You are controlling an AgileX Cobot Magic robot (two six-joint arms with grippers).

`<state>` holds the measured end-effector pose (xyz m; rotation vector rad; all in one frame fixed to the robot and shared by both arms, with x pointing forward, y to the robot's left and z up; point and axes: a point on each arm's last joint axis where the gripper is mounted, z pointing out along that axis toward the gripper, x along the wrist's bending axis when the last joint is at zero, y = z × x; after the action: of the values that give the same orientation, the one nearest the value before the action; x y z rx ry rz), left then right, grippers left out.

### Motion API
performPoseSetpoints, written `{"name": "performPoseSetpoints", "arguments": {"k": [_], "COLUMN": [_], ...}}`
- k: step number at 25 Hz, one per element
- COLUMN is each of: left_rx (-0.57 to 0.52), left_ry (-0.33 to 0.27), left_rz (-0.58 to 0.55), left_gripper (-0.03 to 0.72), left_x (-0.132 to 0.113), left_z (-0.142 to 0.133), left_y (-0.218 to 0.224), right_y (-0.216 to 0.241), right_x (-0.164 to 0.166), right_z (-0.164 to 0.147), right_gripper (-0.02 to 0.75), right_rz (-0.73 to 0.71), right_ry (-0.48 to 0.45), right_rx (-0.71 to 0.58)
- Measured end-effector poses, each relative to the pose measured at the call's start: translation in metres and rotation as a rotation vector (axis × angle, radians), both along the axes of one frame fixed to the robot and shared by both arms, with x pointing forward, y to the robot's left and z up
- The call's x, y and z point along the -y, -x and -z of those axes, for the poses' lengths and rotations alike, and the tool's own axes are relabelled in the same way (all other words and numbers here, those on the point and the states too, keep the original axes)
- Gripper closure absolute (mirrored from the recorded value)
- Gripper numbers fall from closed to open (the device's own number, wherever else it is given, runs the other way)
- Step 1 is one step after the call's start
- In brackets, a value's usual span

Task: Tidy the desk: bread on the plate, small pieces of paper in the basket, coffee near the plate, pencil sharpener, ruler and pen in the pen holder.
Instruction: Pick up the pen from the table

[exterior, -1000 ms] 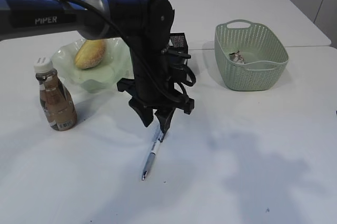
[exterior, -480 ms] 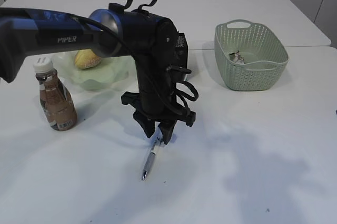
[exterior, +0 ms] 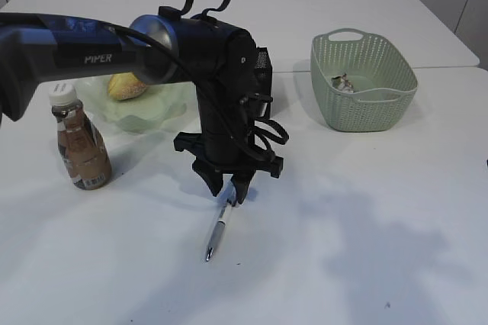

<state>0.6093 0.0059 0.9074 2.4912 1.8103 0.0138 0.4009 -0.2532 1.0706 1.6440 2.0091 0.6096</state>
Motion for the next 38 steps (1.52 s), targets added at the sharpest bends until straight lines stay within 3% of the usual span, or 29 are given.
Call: {"name": "performPoseSetpoints", "arguments": {"k": [11,38], "left_rx": [0.010,0.009], "left_ry": [0.002,-0.015], "left_rz": [-0.052,-0.050], "left_gripper": [0.389,0.389], "left_x": [0.000,0.000], "left_z": [0.000,0.011], "left_y": [-0.001,-0.003], "right_y": [0.000,0.000], "right_x": [0.000,0.000], "right_z": [0.000,0.000], "right_gripper": [0.384,0.384], "right_rz": [0.000,-0.001], "right_ry": [0.000,-0.002], "right_rx": [0.000,0.004]}}
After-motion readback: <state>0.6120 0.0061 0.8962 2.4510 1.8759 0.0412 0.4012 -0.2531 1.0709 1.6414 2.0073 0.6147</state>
